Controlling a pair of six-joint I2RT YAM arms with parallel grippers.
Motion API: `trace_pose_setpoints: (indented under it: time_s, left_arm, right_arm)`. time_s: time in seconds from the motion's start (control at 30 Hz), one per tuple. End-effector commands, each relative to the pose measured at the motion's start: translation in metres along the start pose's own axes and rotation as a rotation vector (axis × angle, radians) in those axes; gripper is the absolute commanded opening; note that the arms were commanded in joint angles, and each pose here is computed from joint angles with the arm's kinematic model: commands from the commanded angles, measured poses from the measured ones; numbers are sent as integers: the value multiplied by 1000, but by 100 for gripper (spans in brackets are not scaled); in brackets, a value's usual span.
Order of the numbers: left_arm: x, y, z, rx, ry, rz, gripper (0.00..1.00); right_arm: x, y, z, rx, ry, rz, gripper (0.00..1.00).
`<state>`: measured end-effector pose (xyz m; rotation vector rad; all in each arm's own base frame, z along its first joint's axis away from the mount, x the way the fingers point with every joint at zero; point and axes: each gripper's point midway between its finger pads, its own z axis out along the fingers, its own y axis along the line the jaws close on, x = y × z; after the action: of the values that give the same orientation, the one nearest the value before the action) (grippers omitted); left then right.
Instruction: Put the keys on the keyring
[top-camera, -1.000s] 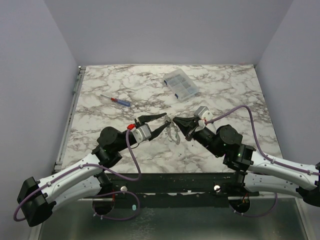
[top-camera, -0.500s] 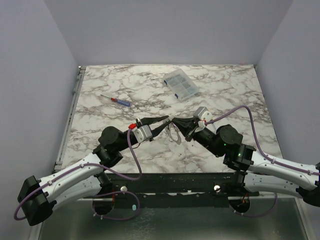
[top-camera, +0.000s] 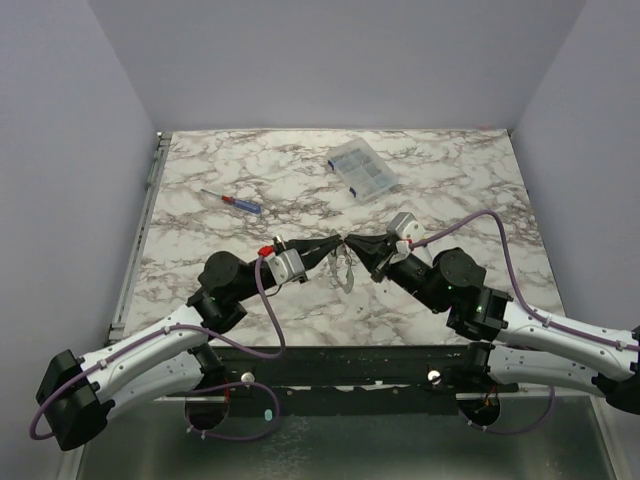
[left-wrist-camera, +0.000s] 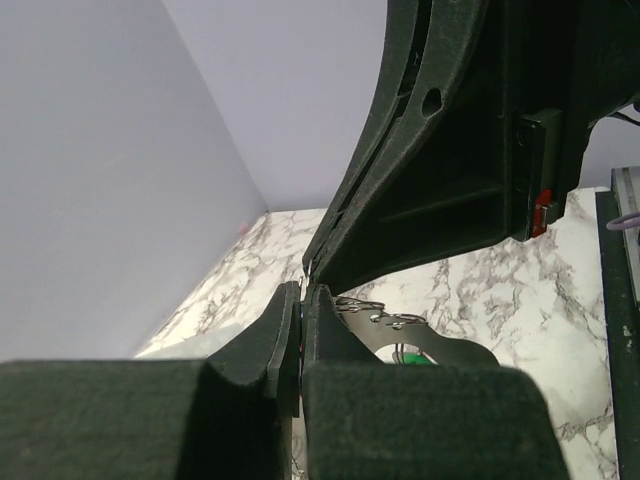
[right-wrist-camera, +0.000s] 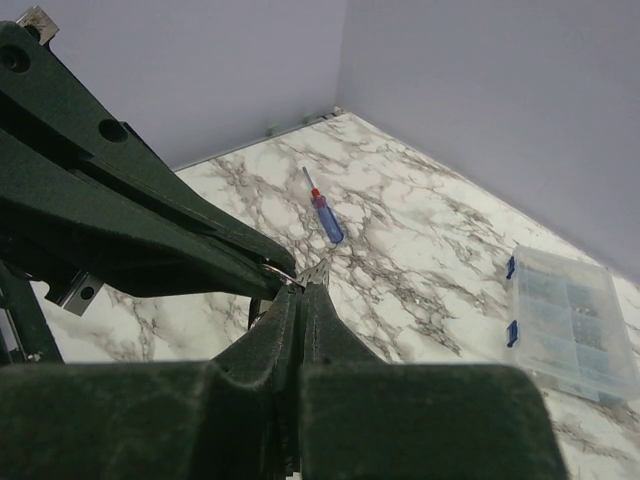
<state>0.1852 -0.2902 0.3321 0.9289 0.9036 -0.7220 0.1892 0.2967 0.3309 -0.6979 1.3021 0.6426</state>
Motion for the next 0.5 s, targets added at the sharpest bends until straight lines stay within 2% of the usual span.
trace_pose_setpoints:
  time_s: [0.0,0.13,0.33,0.47]
  left_arm:
    - [1,-1,5,43,12,-11,0]
    - [4,2,7,46,35,-21,0]
    - [7,4,8,50,52,-30,0]
    - [7,6,7,39,53,-28,0]
  right_arm:
    - [-20,14,0,-84,-34,10,1]
    - [-17,9,-2,-66,-6,-14,3]
    - [2,7,-3,-68,92,-80,23]
    - [12,6,-6,-69,137,-94,33]
